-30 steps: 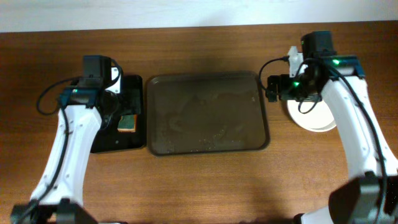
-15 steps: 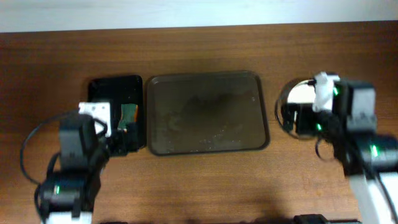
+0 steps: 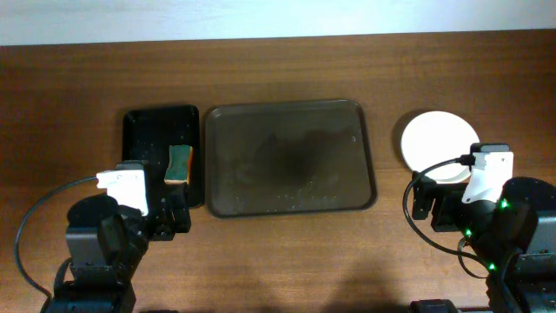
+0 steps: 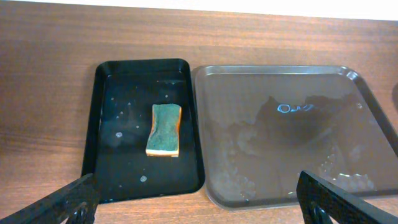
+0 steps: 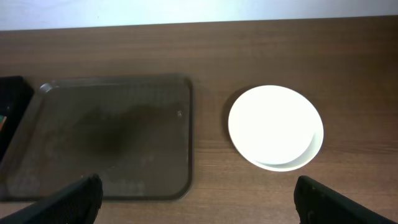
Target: Clean dirty plates on tray and stack at the side
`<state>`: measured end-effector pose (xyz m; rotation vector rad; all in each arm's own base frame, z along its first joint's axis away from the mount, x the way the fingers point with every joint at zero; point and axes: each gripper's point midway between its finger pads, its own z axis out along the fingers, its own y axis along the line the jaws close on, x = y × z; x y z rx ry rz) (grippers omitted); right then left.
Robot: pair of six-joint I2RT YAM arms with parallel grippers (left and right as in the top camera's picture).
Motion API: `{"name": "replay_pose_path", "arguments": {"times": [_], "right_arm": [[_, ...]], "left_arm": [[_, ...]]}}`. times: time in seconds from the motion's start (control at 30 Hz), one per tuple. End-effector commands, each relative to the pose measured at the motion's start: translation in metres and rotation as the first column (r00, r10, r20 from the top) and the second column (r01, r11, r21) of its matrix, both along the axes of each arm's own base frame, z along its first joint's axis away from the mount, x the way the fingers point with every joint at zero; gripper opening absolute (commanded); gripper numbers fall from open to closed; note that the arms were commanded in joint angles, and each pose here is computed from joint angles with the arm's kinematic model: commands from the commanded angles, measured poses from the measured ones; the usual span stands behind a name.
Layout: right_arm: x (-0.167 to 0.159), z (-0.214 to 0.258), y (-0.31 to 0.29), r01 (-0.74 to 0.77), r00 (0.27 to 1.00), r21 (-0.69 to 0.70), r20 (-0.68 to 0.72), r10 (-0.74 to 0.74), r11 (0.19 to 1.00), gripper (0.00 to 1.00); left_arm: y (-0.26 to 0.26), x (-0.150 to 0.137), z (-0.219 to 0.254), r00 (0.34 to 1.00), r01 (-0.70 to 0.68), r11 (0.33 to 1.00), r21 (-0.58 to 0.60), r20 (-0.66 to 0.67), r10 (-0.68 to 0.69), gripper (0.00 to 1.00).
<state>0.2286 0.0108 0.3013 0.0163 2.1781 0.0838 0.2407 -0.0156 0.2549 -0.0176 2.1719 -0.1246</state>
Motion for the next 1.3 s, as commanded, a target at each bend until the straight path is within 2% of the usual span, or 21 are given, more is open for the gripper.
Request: {"name": "replay_pose_path", "arguments": {"times": [0.0,0.37,0.5,0.63,0.83,0.97,1.13,1.27], "right_arm": [[0.002,-0.007,-0.003,0.016,1.0,-0.006,-0.022,-0.017,1.0,0.99],[0.005,-0.01,-0.003,0.018,1.0,-0.009,-0.018,-0.018,1.0,0.99],[0.004,-0.001,0.001,-0.008,0.994,-0.024,0.112,0.011,1.0,0.99],[0.002,-0.01,0.012,-0.056,0.958,-0.042,0.28,0.066,0.998,0.99],[-0.004,-0.03,0.021,-0.093,0.829,-0.029,0.551,0.093,0.995,0.99],[-0.004,-0.045,0.023,-0.096,0.77,-0.026,0.631,0.091,0.995,0.99],[0.004,-0.069,0.021,-0.08,0.762,-0.024,0.643,0.077,0.996,0.99],[0.01,-0.078,0.018,-0.059,0.722,-0.021,0.69,0.057,0.998,0.99]], "left_arm": [[-0.001,-0.001,-0.005,1.0,0.009,1.0,0.001,-0.01,-0.009,0.99],[-0.001,-0.001,-0.005,1.0,0.009,1.0,0.001,-0.01,-0.009,0.99],[-0.001,-0.001,-0.005,1.0,0.009,1.0,0.001,-0.01,-0.009,0.99],[-0.001,-0.001,-0.005,1.0,0.009,1.0,0.001,-0.01,-0.009,0.99],[-0.001,-0.001,-0.005,1.0,0.009,1.0,0.001,-0.01,-0.009,0.99],[-0.001,-0.001,-0.005,1.0,0.009,1.0,0.001,-0.01,-0.009,0.99],[-0.001,-0.001,-0.005,1.0,0.009,1.0,0.001,-0.01,-0.009,0.99],[-0.001,-0.001,-0.005,1.0,0.009,1.0,0.001,-0.01,-0.009,0.99]]}}
